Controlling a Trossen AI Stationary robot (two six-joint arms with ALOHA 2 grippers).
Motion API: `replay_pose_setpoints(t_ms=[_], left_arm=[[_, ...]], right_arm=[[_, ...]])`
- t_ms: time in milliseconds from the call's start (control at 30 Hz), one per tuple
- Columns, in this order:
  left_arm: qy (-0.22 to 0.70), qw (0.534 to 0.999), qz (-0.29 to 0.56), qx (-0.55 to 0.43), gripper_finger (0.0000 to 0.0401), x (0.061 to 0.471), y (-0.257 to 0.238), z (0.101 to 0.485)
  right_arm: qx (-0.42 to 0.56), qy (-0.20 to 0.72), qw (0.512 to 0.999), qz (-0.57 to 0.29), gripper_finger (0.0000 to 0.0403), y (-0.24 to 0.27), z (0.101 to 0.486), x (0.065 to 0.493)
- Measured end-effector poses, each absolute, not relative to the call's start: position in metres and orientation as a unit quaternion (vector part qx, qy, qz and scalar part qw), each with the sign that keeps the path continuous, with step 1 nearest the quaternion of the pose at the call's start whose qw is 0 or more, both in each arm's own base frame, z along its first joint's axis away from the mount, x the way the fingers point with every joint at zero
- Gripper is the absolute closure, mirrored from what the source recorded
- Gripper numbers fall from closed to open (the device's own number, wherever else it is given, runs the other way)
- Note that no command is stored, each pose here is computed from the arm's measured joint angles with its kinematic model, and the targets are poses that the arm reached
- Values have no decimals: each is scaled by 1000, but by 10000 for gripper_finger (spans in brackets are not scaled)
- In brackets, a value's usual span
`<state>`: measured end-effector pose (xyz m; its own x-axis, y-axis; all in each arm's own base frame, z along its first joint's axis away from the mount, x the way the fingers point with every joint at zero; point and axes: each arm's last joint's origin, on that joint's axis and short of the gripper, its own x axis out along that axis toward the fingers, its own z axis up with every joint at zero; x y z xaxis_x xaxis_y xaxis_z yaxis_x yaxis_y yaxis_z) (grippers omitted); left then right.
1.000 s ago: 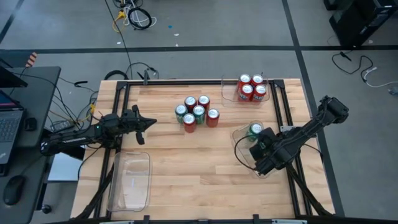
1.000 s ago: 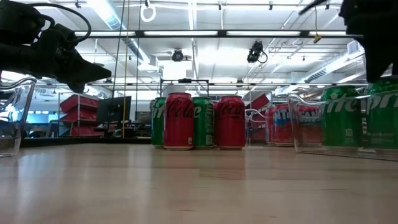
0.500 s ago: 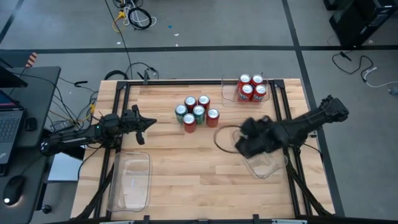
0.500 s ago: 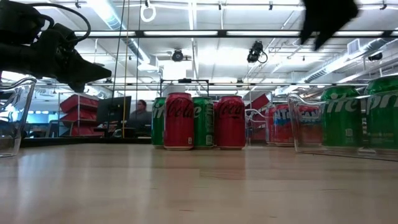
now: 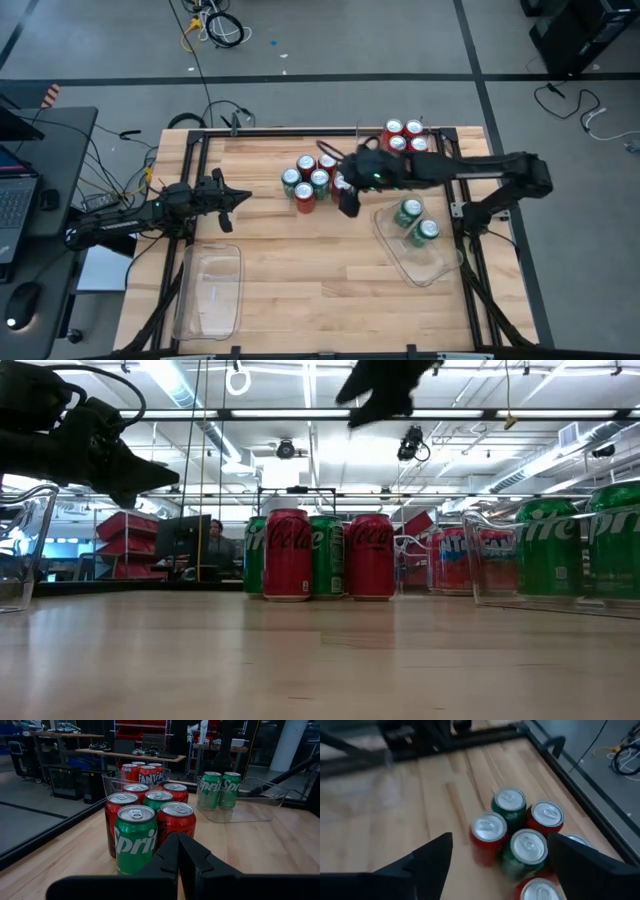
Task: Sort soda cans
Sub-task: Put the right green soda can into the bottom right transparent bin
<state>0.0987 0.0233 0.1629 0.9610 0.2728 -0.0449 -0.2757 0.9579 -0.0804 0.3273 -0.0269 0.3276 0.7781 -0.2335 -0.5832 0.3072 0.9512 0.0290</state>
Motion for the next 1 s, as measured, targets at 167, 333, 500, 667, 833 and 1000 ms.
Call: replay_pose_setpoints(t_ms=[167,333,500,667,833,1000], left_arm=[[13,990,130,-43,393,101,23,164],[21,993,115,-30,393,106,24,175],[53,992,115,-10,393,116,26,194],[101,988,117,4,393,132,30,203],[140,983,118,17,393,148,34,207],[156,979,128,20,393,155,39,209]], right_arm=[[41,346,928,-135,70,-49,294,349],[25,372,917,-140,54,-63,278,356],[23,380,913,-147,53,-71,272,357],[31,400,906,-137,54,-76,256,364],[17,410,901,-137,53,-80,239,374],[9,410,901,-141,53,-87,229,380]])
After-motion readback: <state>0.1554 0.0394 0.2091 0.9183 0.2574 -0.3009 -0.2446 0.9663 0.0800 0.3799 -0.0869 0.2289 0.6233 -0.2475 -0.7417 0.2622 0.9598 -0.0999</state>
